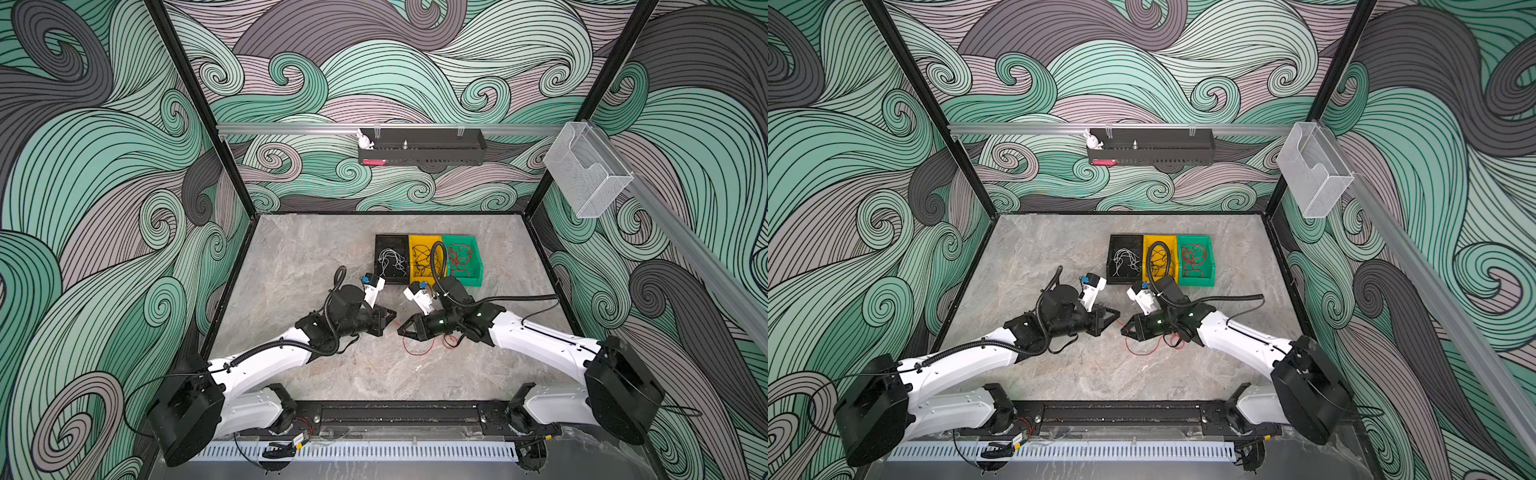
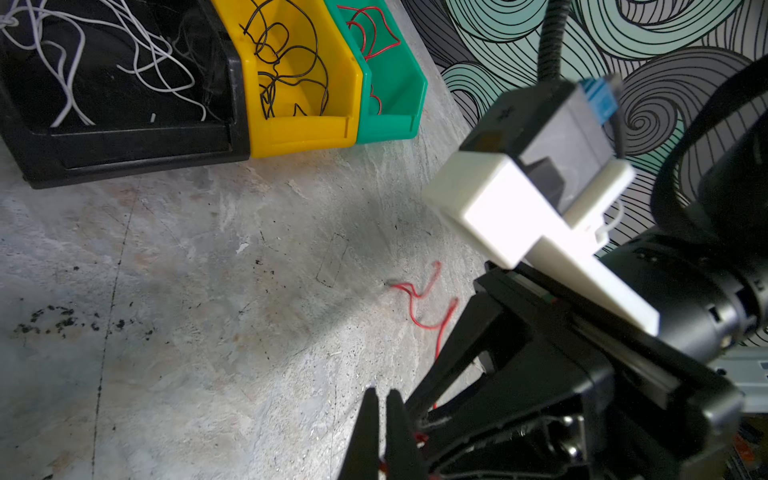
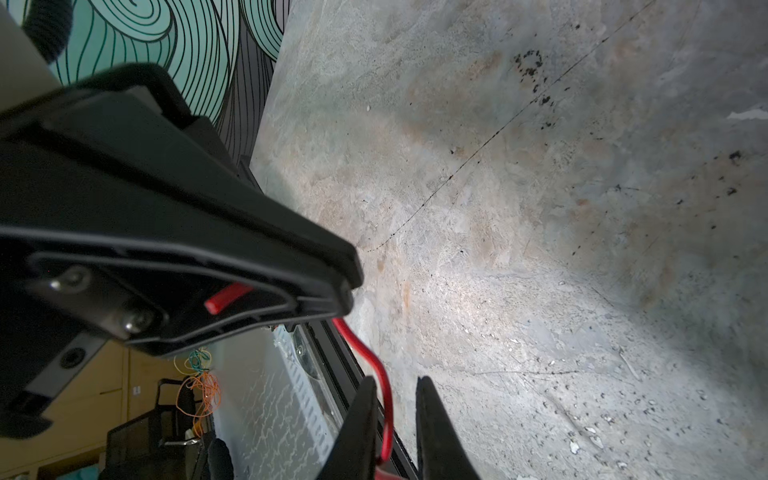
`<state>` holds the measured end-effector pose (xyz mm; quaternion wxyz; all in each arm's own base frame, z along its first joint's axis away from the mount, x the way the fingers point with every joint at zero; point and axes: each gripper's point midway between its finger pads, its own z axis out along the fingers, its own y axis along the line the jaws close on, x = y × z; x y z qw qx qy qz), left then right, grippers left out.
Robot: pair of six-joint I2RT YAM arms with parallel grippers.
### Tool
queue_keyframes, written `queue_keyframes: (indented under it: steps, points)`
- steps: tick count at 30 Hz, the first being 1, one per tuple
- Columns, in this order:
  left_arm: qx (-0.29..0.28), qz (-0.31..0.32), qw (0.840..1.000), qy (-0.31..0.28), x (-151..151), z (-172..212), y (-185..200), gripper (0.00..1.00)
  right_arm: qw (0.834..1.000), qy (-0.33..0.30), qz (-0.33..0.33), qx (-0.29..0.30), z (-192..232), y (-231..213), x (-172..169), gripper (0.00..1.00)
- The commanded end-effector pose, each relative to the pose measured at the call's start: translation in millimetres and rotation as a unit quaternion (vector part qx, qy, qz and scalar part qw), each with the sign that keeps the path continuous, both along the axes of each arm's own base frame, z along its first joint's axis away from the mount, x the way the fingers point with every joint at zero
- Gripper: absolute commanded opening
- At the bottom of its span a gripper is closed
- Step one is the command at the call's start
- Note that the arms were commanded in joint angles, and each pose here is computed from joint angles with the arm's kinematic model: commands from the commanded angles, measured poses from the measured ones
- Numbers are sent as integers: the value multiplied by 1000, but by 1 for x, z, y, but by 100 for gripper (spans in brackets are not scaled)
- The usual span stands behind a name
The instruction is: Untangle the cables
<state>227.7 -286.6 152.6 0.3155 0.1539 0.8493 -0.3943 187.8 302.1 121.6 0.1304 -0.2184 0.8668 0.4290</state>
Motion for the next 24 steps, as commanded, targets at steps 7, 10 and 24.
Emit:
queue_keyframes:
  steps: [7, 10, 24]
  points:
    - [-5, -7, 1000, -21, -1, 22, -1, 42, 999, -36, -30, 15, 21, -8, 18, 4]
    - [-8, 0, 1000, -29, -1, 30, 2, 50, 998, -46, -49, 20, 29, -16, 28, 2]
    - [11, 67, 997, -30, -1, 26, 35, 57, 954, -163, -196, 157, 151, -76, 142, 3]
